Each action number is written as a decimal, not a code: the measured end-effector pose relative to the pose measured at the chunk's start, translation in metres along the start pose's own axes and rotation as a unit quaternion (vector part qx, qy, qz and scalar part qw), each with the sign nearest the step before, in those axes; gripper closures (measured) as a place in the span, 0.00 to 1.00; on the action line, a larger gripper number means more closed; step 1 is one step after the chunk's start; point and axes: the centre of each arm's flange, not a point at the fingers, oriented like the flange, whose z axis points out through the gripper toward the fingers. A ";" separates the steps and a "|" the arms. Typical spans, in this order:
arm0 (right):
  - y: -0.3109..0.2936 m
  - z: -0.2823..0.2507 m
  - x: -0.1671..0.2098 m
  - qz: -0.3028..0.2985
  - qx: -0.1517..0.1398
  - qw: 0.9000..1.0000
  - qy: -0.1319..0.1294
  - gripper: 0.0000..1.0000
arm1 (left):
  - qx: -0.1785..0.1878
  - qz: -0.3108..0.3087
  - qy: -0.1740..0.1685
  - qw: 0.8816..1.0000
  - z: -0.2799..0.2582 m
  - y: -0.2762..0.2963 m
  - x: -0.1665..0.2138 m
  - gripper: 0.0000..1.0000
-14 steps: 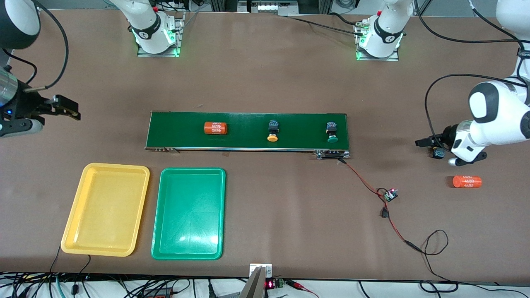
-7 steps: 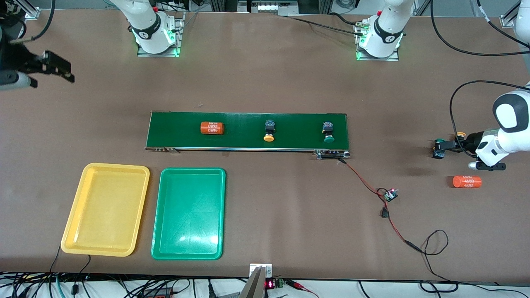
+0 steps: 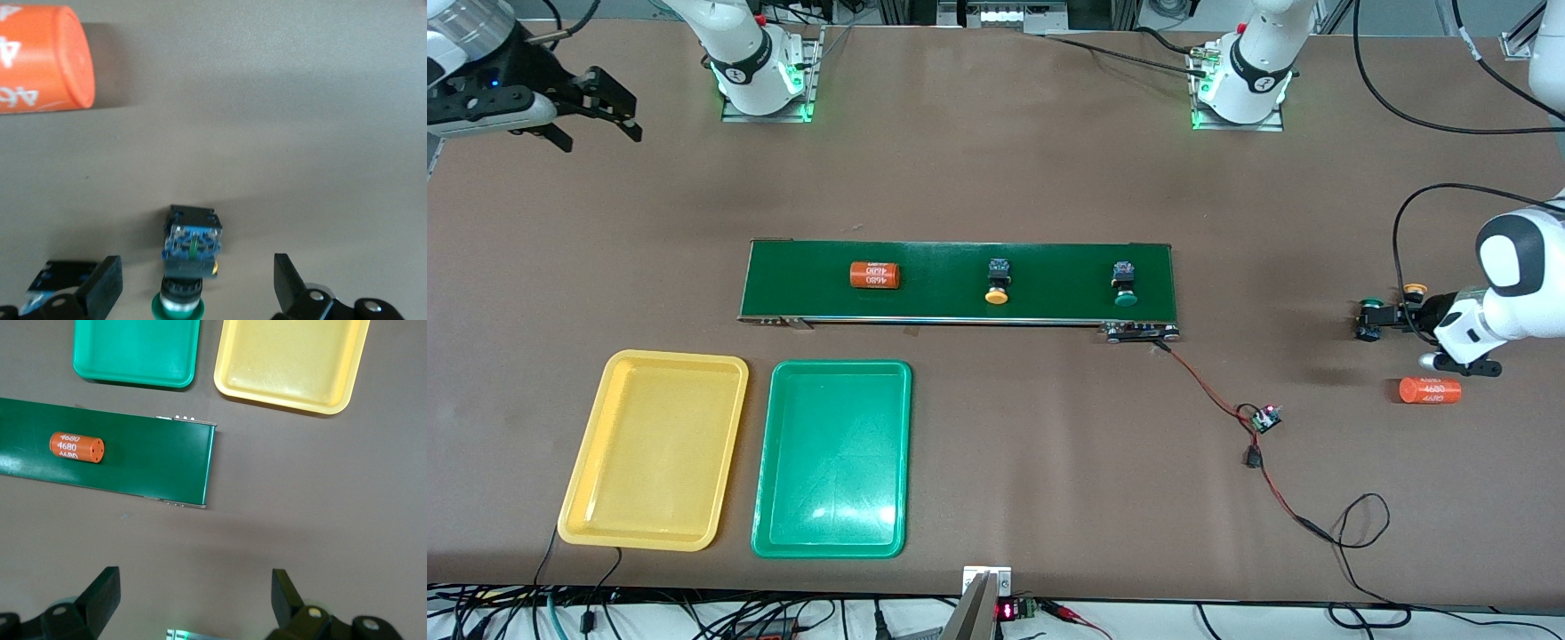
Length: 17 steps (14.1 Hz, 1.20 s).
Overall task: Sort buttons by color to trays
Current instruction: 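Carry the green button to the belt while the right gripper reaches over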
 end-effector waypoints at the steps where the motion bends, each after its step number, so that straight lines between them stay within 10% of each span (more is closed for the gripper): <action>1: -0.004 0.008 0.000 0.003 0.009 1.000 0.008 0.00 | -0.001 0.001 0.002 1.000 0.005 0.000 0.002 0.00; 8: -0.086 0.083 0.022 0.001 0.010 0.999 0.052 0.00 | 0.015 0.017 0.000 1.000 0.012 -0.001 0.004 0.04; 13: -0.112 0.128 0.022 -0.017 0.002 0.999 0.041 0.00 | 0.008 0.018 -0.008 1.000 0.023 -0.001 0.004 0.55; 17: -0.126 0.167 0.025 -0.029 0.004 1.000 0.002 0.00 | 0.005 0.025 -0.016 1.000 0.021 0.006 0.005 0.57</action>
